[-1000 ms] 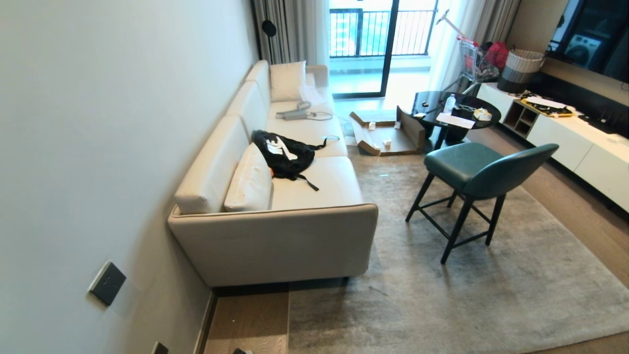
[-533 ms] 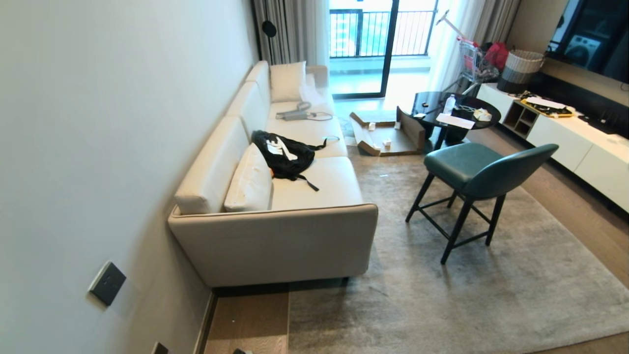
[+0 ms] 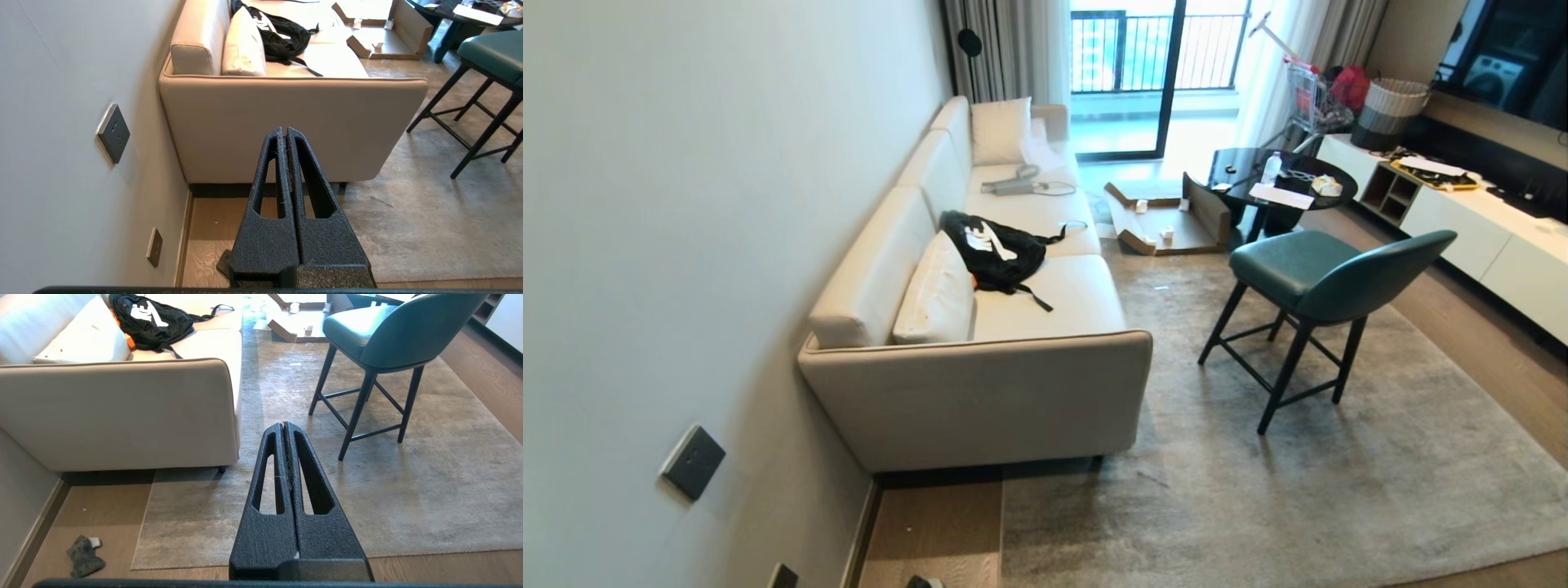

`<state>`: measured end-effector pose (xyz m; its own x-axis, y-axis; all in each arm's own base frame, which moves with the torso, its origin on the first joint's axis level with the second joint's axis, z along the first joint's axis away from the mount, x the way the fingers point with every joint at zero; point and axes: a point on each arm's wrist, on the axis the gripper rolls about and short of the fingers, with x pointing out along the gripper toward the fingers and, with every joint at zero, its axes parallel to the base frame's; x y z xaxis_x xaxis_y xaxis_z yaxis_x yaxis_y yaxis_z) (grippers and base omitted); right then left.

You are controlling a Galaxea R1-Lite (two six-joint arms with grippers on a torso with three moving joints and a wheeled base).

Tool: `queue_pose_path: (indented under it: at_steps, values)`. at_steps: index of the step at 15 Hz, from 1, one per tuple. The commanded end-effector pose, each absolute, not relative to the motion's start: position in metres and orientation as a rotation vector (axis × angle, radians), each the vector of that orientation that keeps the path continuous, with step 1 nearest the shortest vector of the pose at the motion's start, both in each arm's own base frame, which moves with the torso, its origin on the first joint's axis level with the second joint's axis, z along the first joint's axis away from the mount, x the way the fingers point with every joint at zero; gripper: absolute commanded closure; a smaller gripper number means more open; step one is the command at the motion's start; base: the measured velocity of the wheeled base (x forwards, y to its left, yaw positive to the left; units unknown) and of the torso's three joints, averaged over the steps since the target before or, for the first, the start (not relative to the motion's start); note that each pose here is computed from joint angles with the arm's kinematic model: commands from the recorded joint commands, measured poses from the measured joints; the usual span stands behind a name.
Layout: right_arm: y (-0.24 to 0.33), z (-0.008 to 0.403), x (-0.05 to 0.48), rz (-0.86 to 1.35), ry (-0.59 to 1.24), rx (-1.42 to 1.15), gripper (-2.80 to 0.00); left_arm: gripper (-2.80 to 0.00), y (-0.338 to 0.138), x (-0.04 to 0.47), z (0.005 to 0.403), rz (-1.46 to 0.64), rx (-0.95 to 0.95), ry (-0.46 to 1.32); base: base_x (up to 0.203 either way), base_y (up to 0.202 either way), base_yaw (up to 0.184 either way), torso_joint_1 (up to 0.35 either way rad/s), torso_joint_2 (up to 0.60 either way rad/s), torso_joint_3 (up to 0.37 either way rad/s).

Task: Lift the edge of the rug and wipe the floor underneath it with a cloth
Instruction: Pick up the rag

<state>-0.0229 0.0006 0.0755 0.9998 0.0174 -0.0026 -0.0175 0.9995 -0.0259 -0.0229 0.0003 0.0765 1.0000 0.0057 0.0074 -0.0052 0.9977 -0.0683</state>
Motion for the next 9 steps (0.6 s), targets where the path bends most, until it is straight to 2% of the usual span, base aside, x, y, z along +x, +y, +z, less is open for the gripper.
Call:
queue_pose_path:
  at_steps: [1, 9]
  values:
    - [0.0006, 0.0755, -0.0228, 0.018, 0.004, -0.026, 0.00, 0.00, 0.0003, -0.0229, 0.0765, 0.006, -0.069, -0.008, 0.000, 0.000, 0.000, -0.125, 0.33, 0.187]
    - [0.0006, 0.0755, -0.0228, 0.018, 0.004, -0.026, 0.00, 0.00, 0.0003, -0.0229, 0.0765, 0.006, -0.069, -0.008, 0.000, 0.000, 0.000, -0.128, 0.32, 0.185]
